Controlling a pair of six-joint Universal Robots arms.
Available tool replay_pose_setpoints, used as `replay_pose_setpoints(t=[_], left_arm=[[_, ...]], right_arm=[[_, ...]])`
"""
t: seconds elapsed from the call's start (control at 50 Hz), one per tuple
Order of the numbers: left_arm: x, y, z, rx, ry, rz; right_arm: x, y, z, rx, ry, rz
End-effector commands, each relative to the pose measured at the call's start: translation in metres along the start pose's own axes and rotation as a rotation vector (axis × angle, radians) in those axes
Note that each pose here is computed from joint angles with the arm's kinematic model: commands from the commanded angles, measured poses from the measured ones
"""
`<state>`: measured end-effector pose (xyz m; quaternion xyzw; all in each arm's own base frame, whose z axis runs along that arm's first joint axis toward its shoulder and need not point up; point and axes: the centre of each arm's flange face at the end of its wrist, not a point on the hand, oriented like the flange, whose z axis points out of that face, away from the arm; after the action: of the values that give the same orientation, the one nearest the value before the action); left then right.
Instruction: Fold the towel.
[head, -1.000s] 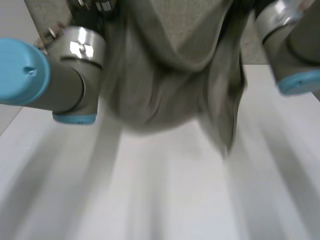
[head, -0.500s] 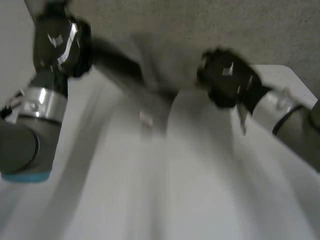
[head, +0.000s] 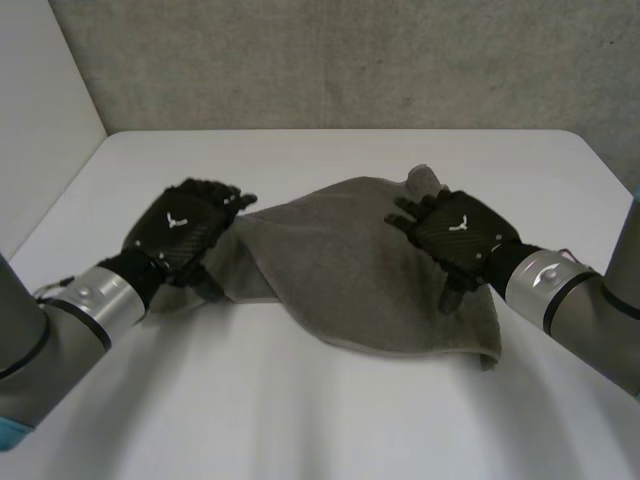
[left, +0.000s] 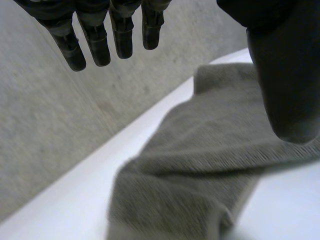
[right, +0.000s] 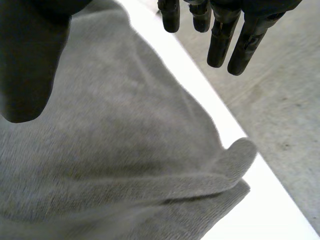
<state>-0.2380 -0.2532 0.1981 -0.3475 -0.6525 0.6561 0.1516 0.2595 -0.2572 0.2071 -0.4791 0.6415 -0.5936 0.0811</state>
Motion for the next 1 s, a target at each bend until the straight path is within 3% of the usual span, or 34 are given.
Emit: replay_pose_setpoints(t=[0.02, 0.22, 0.32, 0.46, 0.78, 1.0], left_arm=[[-0.002, -0.034, -0.01, 0.081, -0.025, 0.042], [0.017, -0.043, -0.036, -0.031, -0.064, -0.015], [0.025, -0.032, -0.042, -0.136, -0.228, -0.018], [0.03, -0.011, -0.039, -0.239, -0.349, -0.005], [0.039, 0.042, 0.0, -0.263, -0.36, 0.01], [0.032, 0.072, 0.028, -0.28, -0.379, 0.008]], right_arm=[[0.003, -0.007, -0.015, -0.026, 0.064, 0.085], [-0.007, 0.01, -0.033, -0.111, 0.108, 0.226], [-0.02, 0.015, -0.037, -0.134, 0.081, 0.264], [-0.028, 0.022, -0.038, -0.158, 0.08, 0.261], [-0.045, 0.051, -0.042, -0.165, 0.245, 0.213], [-0.046, 0.063, -0.032, -0.171, 0.264, 0.212]])
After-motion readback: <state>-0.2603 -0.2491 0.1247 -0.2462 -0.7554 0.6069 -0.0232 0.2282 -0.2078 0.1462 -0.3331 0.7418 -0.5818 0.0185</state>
